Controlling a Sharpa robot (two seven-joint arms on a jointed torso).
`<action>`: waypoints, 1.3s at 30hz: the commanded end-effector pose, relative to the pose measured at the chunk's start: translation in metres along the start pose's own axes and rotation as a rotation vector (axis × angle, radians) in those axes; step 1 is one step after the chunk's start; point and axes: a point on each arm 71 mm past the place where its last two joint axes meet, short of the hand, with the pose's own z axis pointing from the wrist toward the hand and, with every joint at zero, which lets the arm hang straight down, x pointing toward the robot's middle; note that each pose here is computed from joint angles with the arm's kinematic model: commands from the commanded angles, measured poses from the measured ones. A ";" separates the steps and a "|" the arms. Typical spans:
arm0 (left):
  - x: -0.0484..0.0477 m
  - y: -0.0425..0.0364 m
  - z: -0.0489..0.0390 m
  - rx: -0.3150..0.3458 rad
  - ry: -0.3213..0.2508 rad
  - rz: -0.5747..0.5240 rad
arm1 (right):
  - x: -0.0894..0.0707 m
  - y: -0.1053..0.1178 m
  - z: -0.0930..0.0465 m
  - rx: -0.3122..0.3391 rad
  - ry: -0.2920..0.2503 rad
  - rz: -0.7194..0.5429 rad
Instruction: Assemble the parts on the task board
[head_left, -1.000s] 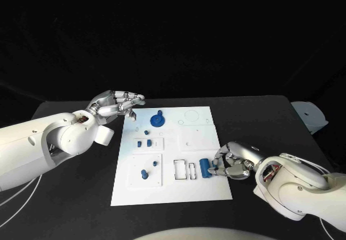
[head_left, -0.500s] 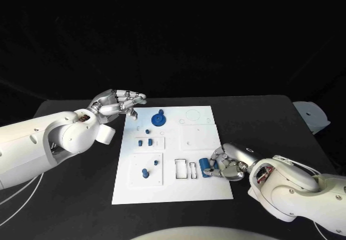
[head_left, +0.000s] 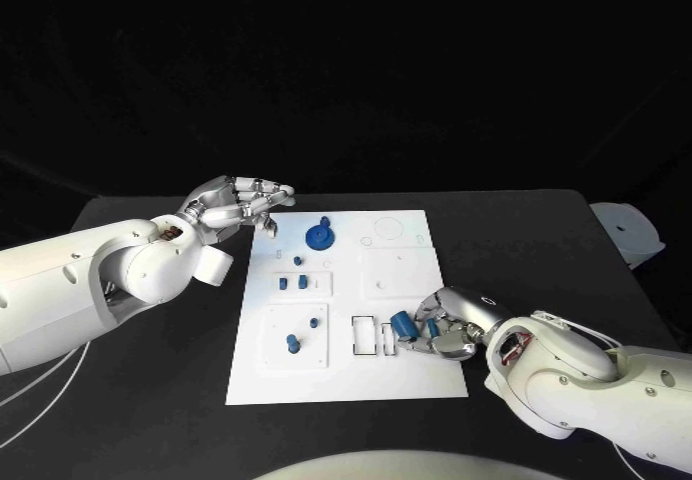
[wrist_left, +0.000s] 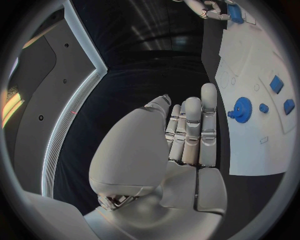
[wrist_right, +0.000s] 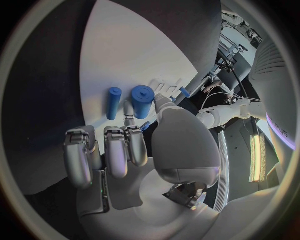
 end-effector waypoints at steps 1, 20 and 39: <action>0.0028 -0.0010 0.0003 0.008 0.019 -0.005 | 0.011 -0.002 0.001 0.023 0.041 -0.019; 0.0022 -0.0007 0.0000 0.004 0.019 -0.005 | 0.002 0.004 -0.007 0.036 -0.065 0.115; 0.0038 -0.0003 0.0013 0.002 0.027 -0.008 | 0.002 0.024 -0.008 0.015 0.017 0.237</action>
